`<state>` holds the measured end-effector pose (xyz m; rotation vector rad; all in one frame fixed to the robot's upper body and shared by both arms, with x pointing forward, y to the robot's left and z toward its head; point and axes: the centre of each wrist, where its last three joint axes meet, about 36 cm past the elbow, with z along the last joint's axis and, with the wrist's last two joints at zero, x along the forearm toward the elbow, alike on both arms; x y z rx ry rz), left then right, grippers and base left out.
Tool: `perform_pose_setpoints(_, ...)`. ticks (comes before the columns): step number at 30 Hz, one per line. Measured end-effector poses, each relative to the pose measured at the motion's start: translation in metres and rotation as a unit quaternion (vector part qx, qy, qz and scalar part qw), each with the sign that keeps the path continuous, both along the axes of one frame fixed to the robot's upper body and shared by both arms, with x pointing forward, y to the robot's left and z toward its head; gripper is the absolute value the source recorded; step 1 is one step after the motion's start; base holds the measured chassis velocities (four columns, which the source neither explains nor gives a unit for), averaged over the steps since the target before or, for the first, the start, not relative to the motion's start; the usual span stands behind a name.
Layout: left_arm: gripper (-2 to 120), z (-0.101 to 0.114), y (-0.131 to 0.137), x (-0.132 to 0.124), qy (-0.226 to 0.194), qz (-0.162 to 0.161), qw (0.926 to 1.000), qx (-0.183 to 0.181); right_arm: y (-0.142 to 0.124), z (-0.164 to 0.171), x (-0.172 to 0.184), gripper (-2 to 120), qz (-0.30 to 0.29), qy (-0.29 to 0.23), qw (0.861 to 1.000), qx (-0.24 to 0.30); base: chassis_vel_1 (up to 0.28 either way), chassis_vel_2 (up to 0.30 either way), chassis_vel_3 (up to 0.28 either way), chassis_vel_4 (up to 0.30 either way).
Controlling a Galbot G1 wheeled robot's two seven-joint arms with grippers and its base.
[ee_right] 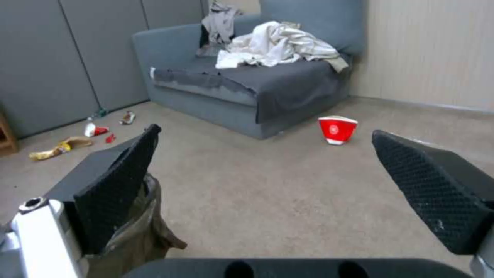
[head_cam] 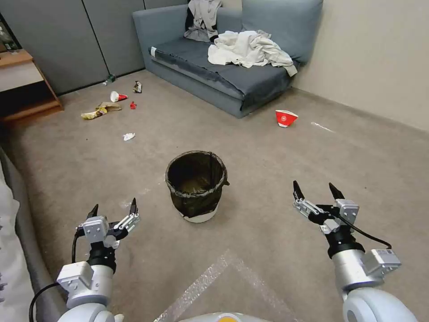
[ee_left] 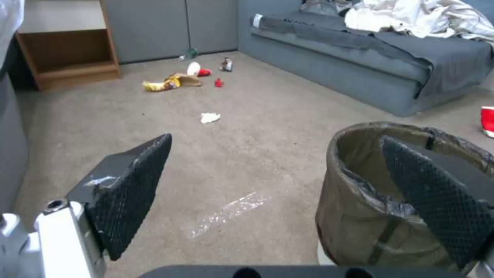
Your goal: Pick up the trash can from the floor.
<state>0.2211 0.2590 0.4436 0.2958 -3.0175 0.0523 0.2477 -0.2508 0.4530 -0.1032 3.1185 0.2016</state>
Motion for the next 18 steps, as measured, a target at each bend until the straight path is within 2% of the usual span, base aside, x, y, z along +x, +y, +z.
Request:
perform_pose_setpoints(10,100,0.0013,0.0003,0.0005,-0.002,0.001,1.0000,0.001,0.0006,-0.0013,-0.0001,100,0.008,-0.004,1.000,0.002,0.000,0.000,0.000,0.000)
perform_pose_setpoints(18,100,-0.0009,0.0013,0.0035,-0.002,0.004,1.0000,0.001,0.0011,-0.0039,0.0008,100,0.009,-0.002,1.000,0.003,-0.090,0.082,0.097,-0.074)
